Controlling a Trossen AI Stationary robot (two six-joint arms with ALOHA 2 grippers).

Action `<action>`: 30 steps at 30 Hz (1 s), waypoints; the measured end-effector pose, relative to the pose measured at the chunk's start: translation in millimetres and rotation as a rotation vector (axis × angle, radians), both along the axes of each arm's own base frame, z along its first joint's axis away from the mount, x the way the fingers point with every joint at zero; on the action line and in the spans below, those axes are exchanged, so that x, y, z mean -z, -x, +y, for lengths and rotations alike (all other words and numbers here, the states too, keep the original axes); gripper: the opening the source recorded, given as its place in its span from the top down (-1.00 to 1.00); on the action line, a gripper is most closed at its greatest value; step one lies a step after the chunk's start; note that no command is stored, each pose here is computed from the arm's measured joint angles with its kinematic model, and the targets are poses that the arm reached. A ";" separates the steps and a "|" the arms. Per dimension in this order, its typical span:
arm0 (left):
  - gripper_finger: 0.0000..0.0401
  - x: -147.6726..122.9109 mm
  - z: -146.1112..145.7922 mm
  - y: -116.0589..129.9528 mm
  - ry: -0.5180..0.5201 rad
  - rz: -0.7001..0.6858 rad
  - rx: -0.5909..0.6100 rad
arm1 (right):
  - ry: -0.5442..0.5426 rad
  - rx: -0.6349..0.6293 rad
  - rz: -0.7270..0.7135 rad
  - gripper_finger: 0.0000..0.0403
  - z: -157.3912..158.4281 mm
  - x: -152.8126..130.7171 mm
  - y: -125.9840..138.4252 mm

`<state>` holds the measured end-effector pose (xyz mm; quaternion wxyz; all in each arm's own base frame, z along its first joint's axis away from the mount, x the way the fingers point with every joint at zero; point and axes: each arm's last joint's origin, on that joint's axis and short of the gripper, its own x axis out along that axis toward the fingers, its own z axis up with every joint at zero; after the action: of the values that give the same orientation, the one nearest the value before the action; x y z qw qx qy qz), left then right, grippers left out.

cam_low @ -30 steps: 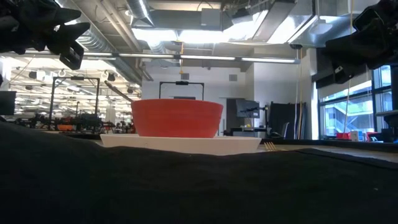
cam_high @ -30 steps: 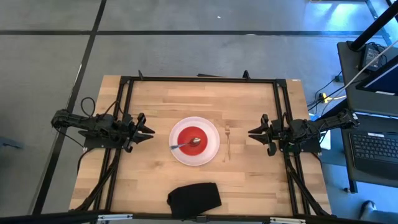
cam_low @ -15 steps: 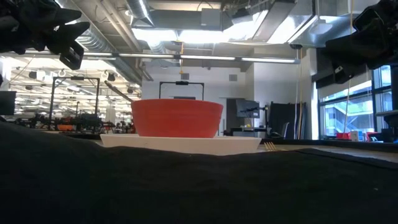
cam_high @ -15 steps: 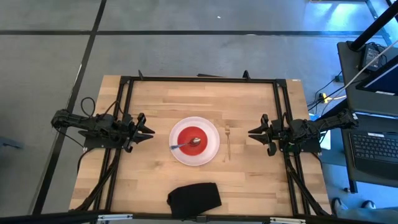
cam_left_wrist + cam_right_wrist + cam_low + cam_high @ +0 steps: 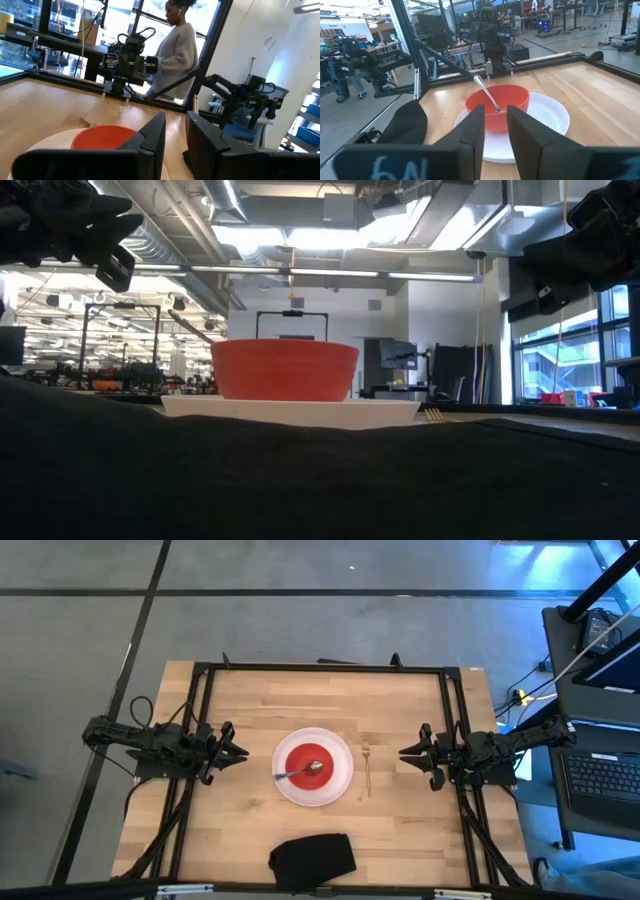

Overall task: Set table place
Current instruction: Return to Home Position

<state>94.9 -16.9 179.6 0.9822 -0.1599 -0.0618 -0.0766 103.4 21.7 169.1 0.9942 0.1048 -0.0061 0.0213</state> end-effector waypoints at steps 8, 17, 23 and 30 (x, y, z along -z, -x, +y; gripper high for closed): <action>0.61 -0.1 0.0 0.0 0.000 0.000 0.000 | 0.002 0.000 0.000 0.58 0.0 0.0 0.0; 0.54 -0.1 0.0 0.0 0.000 0.000 0.000 | 0.002 0.000 0.000 0.58 0.0 0.0 0.0; 0.51 -0.1 0.0 0.0 0.000 0.000 0.000 | 0.001 0.000 0.000 0.58 0.0 0.0 0.0; 0.50 0.0 0.0 0.0 0.000 0.000 0.000 | 0.000 0.000 0.000 0.58 0.0 0.0 0.0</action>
<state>94.9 -16.9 179.6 0.9822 -0.1599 -0.0619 -0.0767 103.4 21.7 169.1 0.9942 0.1050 -0.0061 0.0213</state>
